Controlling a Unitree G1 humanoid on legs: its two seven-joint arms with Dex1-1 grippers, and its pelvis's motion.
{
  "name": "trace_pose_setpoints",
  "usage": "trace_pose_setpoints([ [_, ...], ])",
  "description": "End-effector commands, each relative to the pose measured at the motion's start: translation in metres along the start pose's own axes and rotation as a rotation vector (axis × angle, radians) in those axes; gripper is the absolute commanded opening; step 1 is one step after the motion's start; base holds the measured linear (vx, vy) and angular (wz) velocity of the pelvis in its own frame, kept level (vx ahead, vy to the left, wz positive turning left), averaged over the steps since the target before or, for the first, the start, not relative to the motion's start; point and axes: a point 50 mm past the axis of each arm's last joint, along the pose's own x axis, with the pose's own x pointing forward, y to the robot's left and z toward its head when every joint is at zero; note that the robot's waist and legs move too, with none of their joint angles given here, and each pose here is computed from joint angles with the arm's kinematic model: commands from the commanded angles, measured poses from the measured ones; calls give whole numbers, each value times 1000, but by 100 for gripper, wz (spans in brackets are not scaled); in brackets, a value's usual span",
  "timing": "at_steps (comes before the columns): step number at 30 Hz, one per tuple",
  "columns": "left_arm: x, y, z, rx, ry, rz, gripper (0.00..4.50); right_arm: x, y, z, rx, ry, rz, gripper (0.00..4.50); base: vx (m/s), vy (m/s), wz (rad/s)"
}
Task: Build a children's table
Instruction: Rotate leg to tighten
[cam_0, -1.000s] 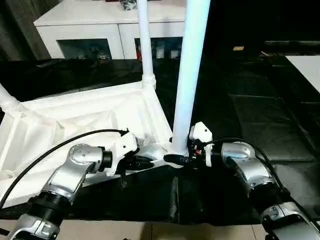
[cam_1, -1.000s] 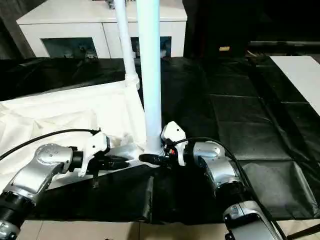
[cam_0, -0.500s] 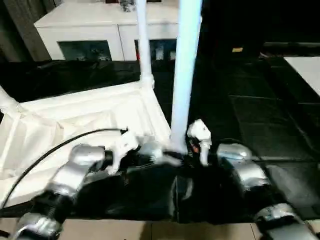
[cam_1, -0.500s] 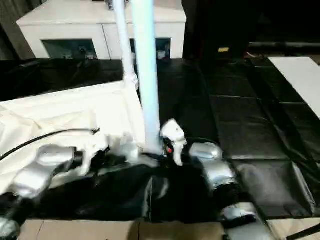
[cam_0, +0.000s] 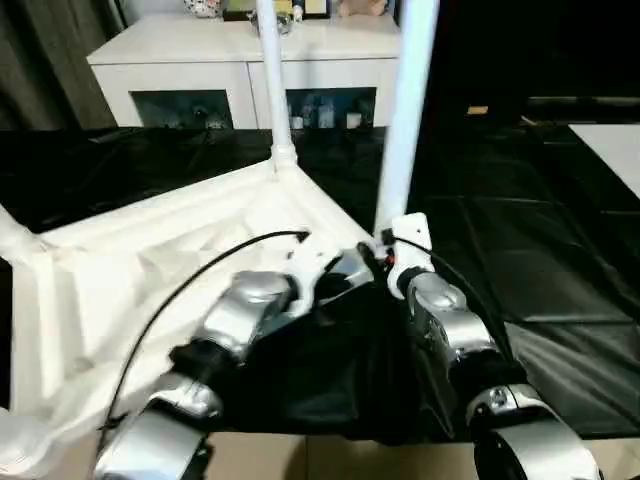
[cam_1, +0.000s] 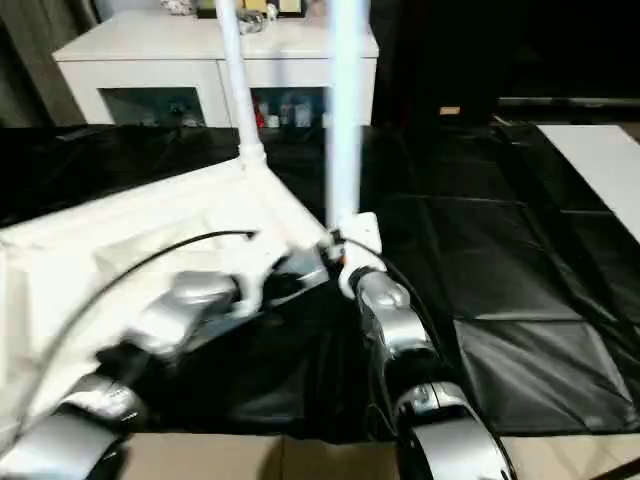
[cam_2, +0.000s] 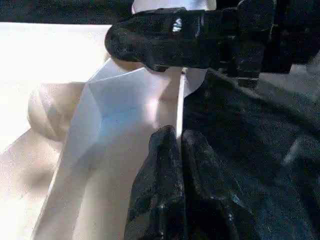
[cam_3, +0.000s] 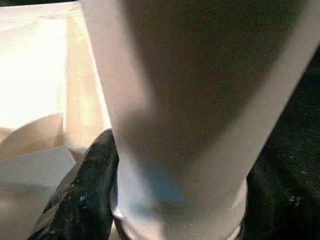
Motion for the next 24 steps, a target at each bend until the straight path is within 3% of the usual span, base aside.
trace_pose_setpoints([
  [1,-2,12,-16,-98,16,170,0,-2,15,-19,6,81,21,270,0,0,0],
  [4,0,12,-18,-79,30,171,0,0,16,-16,47,61,19,270,0,0,0],
  [5,0,12,-19,-71,34,170,0,0,16,-15,46,53,25,325,0,0,0],
  [8,-4,13,-22,-20,40,146,0,0,16,-9,40,11,62,345,0,0,0],
  [10,-8,14,-24,7,42,105,0,0,15,-4,15,-13,107,381,0,0,0],
  [15,-19,13,-31,61,49,4,0,-5,13,6,-44,-70,291,381,0,0,0],
  [18,-29,6,-36,49,3,-151,0,-17,5,10,-129,-124,485,381,0,0,0],
  [24,-49,-8,-45,72,-12,-372,0,-37,-11,7,-217,-113,735,381,26,-5,0],
])
